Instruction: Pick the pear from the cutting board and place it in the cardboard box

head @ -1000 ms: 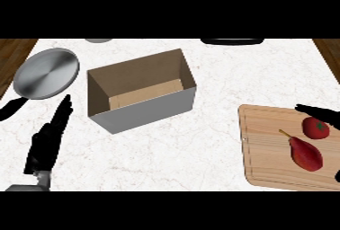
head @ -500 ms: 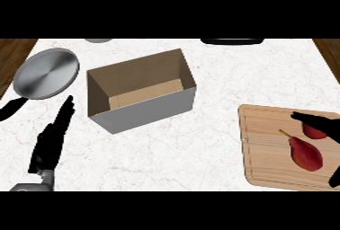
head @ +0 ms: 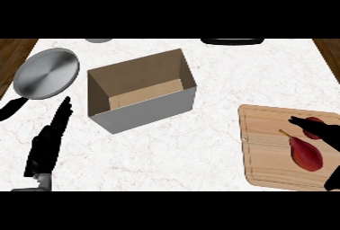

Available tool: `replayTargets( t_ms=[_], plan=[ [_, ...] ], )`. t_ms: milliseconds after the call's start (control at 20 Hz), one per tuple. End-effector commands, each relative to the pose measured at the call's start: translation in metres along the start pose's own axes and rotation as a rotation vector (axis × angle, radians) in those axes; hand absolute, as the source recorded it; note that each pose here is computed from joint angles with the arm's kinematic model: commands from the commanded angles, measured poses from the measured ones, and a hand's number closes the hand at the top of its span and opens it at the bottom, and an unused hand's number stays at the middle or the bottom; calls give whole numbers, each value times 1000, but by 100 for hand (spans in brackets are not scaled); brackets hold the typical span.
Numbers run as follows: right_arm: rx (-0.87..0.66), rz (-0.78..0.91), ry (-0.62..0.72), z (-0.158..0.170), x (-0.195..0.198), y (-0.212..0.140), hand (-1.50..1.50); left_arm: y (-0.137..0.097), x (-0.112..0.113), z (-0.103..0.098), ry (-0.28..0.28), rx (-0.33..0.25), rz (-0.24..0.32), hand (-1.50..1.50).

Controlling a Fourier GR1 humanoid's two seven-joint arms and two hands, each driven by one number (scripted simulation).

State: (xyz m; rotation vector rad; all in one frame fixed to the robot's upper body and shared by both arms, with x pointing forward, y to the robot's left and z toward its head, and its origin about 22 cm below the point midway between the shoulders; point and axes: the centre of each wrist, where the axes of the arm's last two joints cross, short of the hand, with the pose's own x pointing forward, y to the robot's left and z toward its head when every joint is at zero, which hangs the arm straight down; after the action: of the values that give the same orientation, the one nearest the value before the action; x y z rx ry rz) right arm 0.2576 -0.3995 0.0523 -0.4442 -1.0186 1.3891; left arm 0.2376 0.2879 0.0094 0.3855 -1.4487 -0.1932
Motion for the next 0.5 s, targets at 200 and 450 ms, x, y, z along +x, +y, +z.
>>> replayTargets(
  t_ms=[200,450],
  plan=[
    [-1,-15,-3,-11,6,-11,-150,13,3,-2,2,-21,-5,0],
    [12,0,5,-16,-20,-4,-150,6,-2,6,-5,-16,1,0]
  ],
)
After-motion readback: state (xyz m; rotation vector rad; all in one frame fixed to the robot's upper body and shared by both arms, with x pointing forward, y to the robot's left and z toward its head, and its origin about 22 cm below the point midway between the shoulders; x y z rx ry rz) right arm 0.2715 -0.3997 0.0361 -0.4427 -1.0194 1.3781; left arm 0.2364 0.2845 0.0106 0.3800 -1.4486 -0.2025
